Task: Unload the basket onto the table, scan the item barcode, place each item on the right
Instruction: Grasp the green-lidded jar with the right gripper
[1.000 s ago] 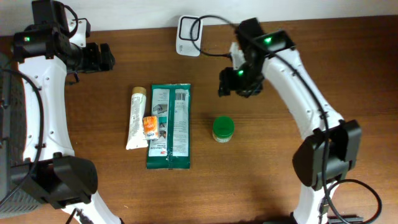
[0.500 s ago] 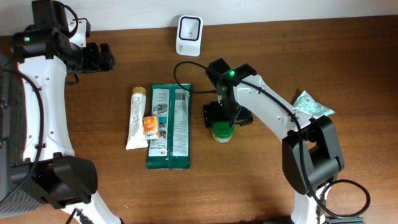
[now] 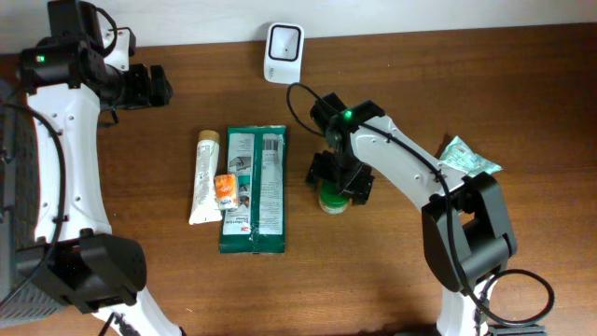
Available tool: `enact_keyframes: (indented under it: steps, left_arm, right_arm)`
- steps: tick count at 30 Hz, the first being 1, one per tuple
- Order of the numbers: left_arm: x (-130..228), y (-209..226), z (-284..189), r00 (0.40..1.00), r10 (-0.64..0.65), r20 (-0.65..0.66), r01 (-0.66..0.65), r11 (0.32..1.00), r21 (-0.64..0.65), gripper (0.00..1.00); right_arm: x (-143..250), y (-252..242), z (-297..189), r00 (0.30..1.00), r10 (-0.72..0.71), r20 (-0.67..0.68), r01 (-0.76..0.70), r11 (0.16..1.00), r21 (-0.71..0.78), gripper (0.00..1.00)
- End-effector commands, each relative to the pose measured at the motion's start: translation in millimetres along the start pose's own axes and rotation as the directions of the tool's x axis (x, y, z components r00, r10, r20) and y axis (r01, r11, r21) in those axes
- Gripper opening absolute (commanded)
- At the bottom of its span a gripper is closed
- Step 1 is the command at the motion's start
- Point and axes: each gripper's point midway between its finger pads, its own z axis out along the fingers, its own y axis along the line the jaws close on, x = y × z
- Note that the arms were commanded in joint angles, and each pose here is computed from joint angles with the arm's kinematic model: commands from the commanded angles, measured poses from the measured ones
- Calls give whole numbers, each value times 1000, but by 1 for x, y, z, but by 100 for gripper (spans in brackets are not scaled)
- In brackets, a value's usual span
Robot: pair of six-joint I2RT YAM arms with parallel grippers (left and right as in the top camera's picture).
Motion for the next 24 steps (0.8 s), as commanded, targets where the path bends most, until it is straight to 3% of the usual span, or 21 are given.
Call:
enact_keyframes:
  steps: [1, 3, 5, 7, 9, 11, 15, 17, 18, 19, 21, 24]
  left_arm:
    - [0, 2, 3, 1000, 6, -3, -6, 1000, 5, 99]
    - [0, 2, 3, 1000, 6, -3, -6, 1000, 5, 99]
    - [0, 2, 3, 1000, 6, -3, -6, 1000, 5, 99]
    - [0, 2, 3, 1000, 6, -3, -6, 1000, 5, 99]
    - [0, 2, 3, 1000, 6, -3, -6, 1000, 5, 99]
    - [0, 2, 3, 1000, 6, -3, -6, 1000, 5, 99]
    - [0, 2, 3, 1000, 6, -3, -6, 1000, 5, 99]
    - [0, 2, 3, 1000, 6, -3, -6, 1000, 5, 99]
    - [0, 2, 3, 1000, 6, -3, -6, 1000, 5, 99]
    - [0, 2, 3, 1000, 6, -3, -6, 1000, 5, 99]
    - [0, 2, 3, 1000, 6, -3, -6, 1000, 5, 99]
    - [0, 2, 3, 1000, 6, -3, -6, 1000, 5, 99]
  right_arm:
    - [-3, -6, -4, 999, 30, 38, -31, 999, 22, 70]
    - [-4, -8, -4, 999, 18, 44, -19, 999, 31, 63]
    - [-5, -9, -4, 997, -67, 49, 65, 997, 41, 48]
    - [-12, -14, -5, 975, -210, 68, 205, 976, 79, 48]
    - [-15, -14, -5, 909, -411, 64, 404, 909, 101, 51]
    - [-15, -13, -5, 742, -669, 34, 662, 740, 115, 52]
    - [-20, -10, -5, 414, -910, 4, 902, 411, 133, 52]
    - [-31, -11, -7, 194, -981, -32, 964, 184, 191, 52]
    - [-33, -11, -7, 5, -997, -71, 981, -8, 192, 52]
    - [-33, -11, -7, -91, -992, -89, 977, -106, 184, 52]
    - [-33, -11, -7, -205, -972, -110, 960, -222, 172, 53]
    - [-36, -14, -8, -245, -962, -119, 950, -262, 167, 56]
